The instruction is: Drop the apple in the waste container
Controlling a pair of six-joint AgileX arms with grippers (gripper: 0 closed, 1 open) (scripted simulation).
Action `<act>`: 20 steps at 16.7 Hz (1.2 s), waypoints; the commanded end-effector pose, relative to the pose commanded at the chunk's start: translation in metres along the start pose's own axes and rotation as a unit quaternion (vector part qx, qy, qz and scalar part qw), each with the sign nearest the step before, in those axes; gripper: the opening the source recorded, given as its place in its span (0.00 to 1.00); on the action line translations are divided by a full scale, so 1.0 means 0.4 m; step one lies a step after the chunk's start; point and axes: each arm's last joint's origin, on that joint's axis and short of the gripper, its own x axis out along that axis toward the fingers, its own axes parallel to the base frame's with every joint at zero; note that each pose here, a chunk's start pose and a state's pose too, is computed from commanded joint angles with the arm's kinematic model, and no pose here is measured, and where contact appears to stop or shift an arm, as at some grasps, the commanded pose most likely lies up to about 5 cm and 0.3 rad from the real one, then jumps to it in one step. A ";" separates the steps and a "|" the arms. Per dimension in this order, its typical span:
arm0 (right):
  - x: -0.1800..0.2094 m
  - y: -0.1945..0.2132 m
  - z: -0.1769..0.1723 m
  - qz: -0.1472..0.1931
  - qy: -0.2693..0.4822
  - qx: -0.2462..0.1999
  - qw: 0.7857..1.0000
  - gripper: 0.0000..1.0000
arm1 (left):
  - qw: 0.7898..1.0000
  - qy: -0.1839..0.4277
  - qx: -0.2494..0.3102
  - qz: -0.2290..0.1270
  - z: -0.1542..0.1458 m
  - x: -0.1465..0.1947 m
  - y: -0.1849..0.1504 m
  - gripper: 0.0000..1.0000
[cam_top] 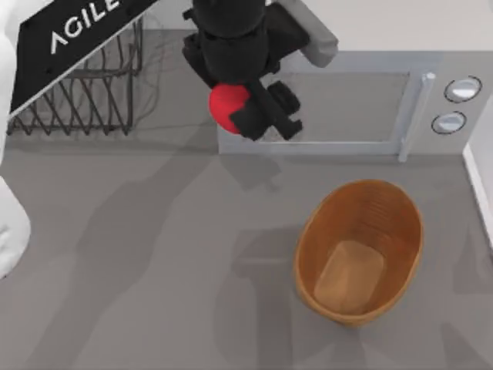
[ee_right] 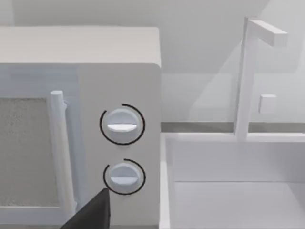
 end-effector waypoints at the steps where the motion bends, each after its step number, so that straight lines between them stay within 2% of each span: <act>1: 0.000 0.000 0.000 0.000 0.000 0.000 1.000 1.00 | 0.999 0.006 0.044 -0.006 0.043 0.004 -0.048 0.00; 5: 0.000 0.000 0.000 0.000 0.000 0.000 1.000 1.00 | 0.981 0.026 0.192 -0.021 0.149 0.031 -0.238 0.00; 9: 0.000 0.000 0.000 0.000 0.000 0.000 1.000 1.00 | 0.960 0.040 0.275 -0.026 0.182 0.058 -0.357 0.00; 20: 0.000 0.000 0.000 0.000 0.000 0.000 1.000 1.00 | 0.959 0.035 0.280 -0.023 0.191 0.090 -0.362 0.00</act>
